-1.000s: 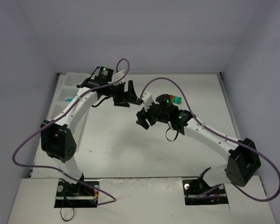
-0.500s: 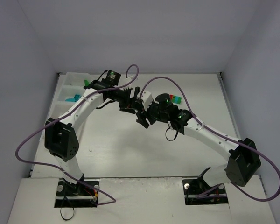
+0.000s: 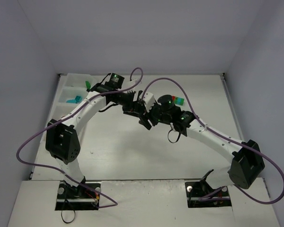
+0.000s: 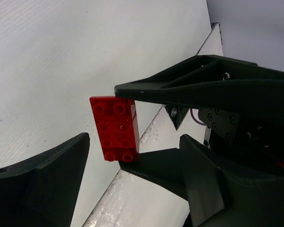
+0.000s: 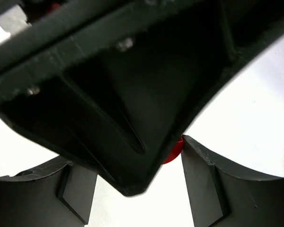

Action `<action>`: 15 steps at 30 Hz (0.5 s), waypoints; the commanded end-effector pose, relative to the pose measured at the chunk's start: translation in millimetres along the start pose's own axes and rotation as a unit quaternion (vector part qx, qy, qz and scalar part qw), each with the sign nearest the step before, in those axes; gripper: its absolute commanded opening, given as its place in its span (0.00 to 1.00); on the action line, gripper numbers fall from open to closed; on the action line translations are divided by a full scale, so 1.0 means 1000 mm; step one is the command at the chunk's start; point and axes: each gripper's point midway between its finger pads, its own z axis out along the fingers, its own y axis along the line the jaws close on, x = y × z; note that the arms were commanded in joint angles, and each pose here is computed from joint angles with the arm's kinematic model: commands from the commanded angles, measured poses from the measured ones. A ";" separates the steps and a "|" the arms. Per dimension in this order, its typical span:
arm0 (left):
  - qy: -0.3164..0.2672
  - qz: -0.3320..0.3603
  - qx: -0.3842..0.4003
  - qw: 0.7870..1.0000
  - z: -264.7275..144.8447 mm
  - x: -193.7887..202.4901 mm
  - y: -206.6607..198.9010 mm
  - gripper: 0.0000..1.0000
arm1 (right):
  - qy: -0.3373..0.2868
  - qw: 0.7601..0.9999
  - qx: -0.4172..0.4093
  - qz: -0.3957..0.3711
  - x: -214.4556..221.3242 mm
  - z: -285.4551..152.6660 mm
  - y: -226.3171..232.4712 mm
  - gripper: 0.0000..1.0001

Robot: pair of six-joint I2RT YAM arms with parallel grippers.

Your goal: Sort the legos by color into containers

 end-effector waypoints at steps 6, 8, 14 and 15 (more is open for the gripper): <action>-0.020 0.036 0.033 0.999 0.011 -0.011 -0.025 0.61 | -0.070 0.997 0.012 -0.022 -0.051 -0.014 -0.004 0.00; -0.014 0.032 0.032 0.999 0.014 -0.008 -0.023 0.58 | -0.070 0.997 0.015 -0.022 -0.051 -0.015 -0.006 0.00; -0.006 0.027 0.019 0.999 0.017 -0.002 -0.014 0.51 | -0.071 0.997 0.020 -0.022 -0.052 -0.015 -0.007 0.00; -0.008 0.025 0.011 1.000 0.018 -0.003 -0.011 0.51 | -0.072 0.997 0.020 -0.022 -0.053 -0.016 -0.007 0.00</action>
